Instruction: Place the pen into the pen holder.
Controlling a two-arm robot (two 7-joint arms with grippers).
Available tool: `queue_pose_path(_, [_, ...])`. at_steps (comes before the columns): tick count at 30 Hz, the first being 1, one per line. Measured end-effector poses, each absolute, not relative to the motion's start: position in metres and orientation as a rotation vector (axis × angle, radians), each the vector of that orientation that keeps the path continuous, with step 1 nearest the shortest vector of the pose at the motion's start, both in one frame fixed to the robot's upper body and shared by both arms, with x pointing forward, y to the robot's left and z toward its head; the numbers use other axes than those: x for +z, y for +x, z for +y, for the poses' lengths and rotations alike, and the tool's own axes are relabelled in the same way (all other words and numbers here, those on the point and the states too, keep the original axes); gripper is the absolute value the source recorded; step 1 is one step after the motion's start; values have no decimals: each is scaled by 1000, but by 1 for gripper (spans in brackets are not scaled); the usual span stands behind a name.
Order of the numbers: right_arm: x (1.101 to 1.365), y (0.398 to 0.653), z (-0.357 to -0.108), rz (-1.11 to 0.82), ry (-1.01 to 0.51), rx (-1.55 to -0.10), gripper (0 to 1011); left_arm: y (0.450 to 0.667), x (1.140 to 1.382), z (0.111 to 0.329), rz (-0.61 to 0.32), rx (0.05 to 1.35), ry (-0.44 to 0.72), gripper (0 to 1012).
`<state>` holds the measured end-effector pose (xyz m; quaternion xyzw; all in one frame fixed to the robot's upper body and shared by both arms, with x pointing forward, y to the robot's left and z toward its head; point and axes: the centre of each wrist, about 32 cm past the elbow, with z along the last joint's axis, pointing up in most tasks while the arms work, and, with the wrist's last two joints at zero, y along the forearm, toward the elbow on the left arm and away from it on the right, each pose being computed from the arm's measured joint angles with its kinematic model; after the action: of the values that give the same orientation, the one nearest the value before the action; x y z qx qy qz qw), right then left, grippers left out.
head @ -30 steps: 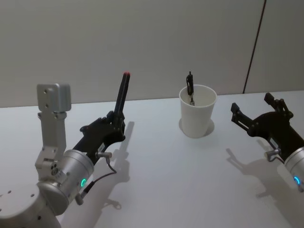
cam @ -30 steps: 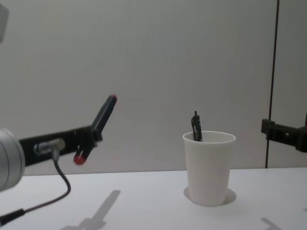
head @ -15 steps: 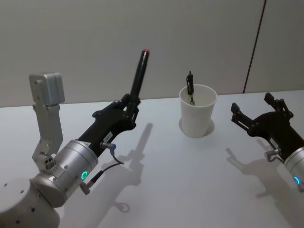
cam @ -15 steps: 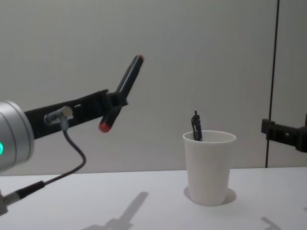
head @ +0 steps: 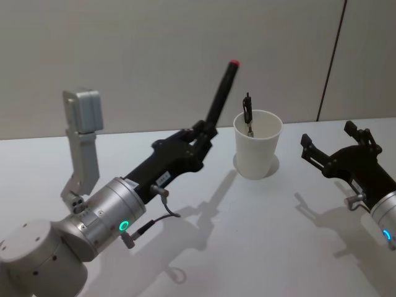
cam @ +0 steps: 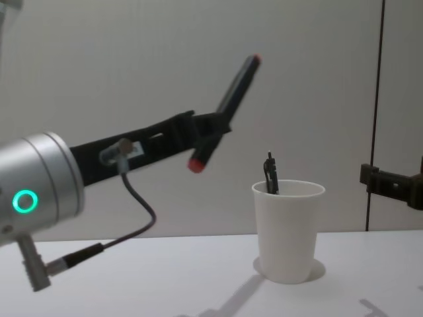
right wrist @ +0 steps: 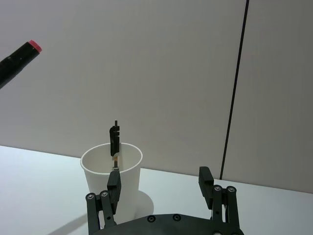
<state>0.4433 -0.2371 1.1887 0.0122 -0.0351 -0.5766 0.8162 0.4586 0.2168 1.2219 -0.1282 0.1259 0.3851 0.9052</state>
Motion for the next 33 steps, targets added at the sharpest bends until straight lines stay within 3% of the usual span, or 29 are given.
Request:
queue_pose_path(11, [1189, 443, -237, -75, 26, -1230, 1002, 472, 1218, 209, 227, 694, -215, 181])
queue_pose_path(33, [1189, 443, -237, -75, 26, -1230, 1002, 485, 1212, 195, 63, 694, -187, 181])
